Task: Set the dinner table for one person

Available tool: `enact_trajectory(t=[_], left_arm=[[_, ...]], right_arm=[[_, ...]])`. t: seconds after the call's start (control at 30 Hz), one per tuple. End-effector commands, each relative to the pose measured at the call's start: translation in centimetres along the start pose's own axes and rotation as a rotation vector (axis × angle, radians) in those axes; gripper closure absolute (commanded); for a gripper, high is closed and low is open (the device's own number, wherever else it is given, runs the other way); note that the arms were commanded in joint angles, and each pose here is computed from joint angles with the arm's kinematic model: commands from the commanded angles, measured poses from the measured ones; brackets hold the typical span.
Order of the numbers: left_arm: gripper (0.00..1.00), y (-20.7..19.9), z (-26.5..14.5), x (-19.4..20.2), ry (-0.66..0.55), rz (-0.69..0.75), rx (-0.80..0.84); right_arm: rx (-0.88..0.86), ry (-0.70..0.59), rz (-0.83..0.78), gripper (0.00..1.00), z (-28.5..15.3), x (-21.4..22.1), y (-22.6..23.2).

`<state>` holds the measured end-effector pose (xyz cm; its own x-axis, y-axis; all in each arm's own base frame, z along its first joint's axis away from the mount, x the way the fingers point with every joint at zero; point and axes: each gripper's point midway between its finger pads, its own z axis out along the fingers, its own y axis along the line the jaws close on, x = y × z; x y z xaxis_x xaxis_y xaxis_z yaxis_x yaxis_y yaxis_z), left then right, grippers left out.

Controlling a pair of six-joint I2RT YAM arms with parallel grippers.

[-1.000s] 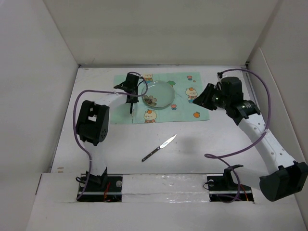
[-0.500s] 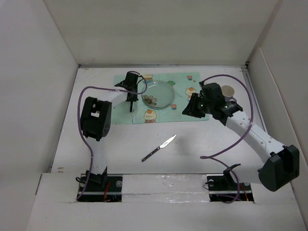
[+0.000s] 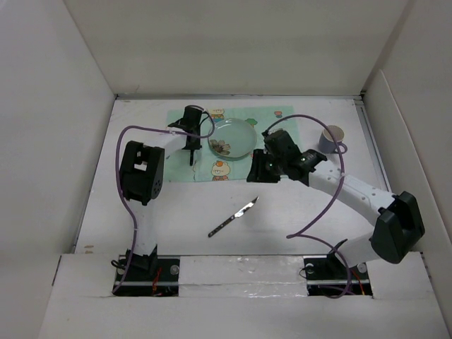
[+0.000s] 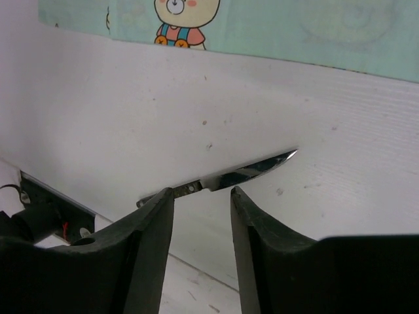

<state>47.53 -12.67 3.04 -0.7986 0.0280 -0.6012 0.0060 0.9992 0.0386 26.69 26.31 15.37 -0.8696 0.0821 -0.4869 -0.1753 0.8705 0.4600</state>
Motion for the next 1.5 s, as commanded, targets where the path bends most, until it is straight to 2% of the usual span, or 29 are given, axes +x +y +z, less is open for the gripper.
enact_trajectory(t=[0.0, 0.17, 0.27, 0.33, 0.43, 0.47, 0.57, 0.67, 0.8, 1.17, 1.27, 1.33, 1.47], left_arm=[[0.78, 0.7, -0.5, -2.0, -0.045, -0.031, -0.033], [0.59, 1.2, -1.7, -2.6, -0.061, -0.058, -0.057], [0.56, 1.6, -4.1, -4.2, -0.116, -0.095, -0.062], [0.56, 1.8, -5.7, -4.6, -0.140, -0.129, -0.057], [0.60, 1.8, -9.9, -6.1, -0.213, -0.195, -0.008], [0.63, 1.8, -12.5, -7.2, -0.266, -0.218, 0.026], [0.65, 0.9, -16.6, -7.1, -0.322, -0.224, 0.110], [0.65, -0.5, -19.2, -4.8, -0.315, -0.182, 0.156], [0.65, -1.0, -20.0, -1.5, -0.267, -0.181, 0.230], [0.65, -1.4, -20.4, 0.7, -0.235, -0.162, 0.285], [0.65, -1.3, -20.3, 0.7, -0.237, -0.154, 0.276], [0.65, -1.2, -20.5, 0.4, -0.247, -0.152, 0.277], [0.65, -1.2, -20.9, -0.3, -0.263, -0.153, 0.276]], right_arm=[[-0.029, -0.022, -0.042, 0.52, 0.1, -0.7, 2.4], [0.005, 0.072, -0.093, 0.44, 2.1, 2.5, 4.3], [0.018, 0.117, -0.112, 0.43, 2.9, 4.3, 4.9], [0.026, 0.160, -0.132, 0.43, 3.5, 6.5, 5.4], [0.035, 0.206, -0.148, 0.44, 4.5, 9.2, 5.9], [0.036, 0.214, -0.145, 0.44, 4.7, 9.8, 6.1], [0.031, 0.243, -0.123, 0.41, 5.7, 11.5, 6.5], [0.037, 0.260, -0.086, 0.37, 6.4, 12.4, 6.8], [0.084, 0.287, -0.062, 0.35, 7.2, 13.5, 6.5], [0.103, 0.324, 0.018, 0.32, 9.1, 13.9, 5.6], [0.117, 0.303, 0.048, 0.37, 10.0, 13.2, 4.9], [0.159, 0.298, 0.027, 0.44, 10.4, 13.1, 4.2], [0.249, 0.241, -0.021, 0.51, 10.8, 11.8, 2.7]])
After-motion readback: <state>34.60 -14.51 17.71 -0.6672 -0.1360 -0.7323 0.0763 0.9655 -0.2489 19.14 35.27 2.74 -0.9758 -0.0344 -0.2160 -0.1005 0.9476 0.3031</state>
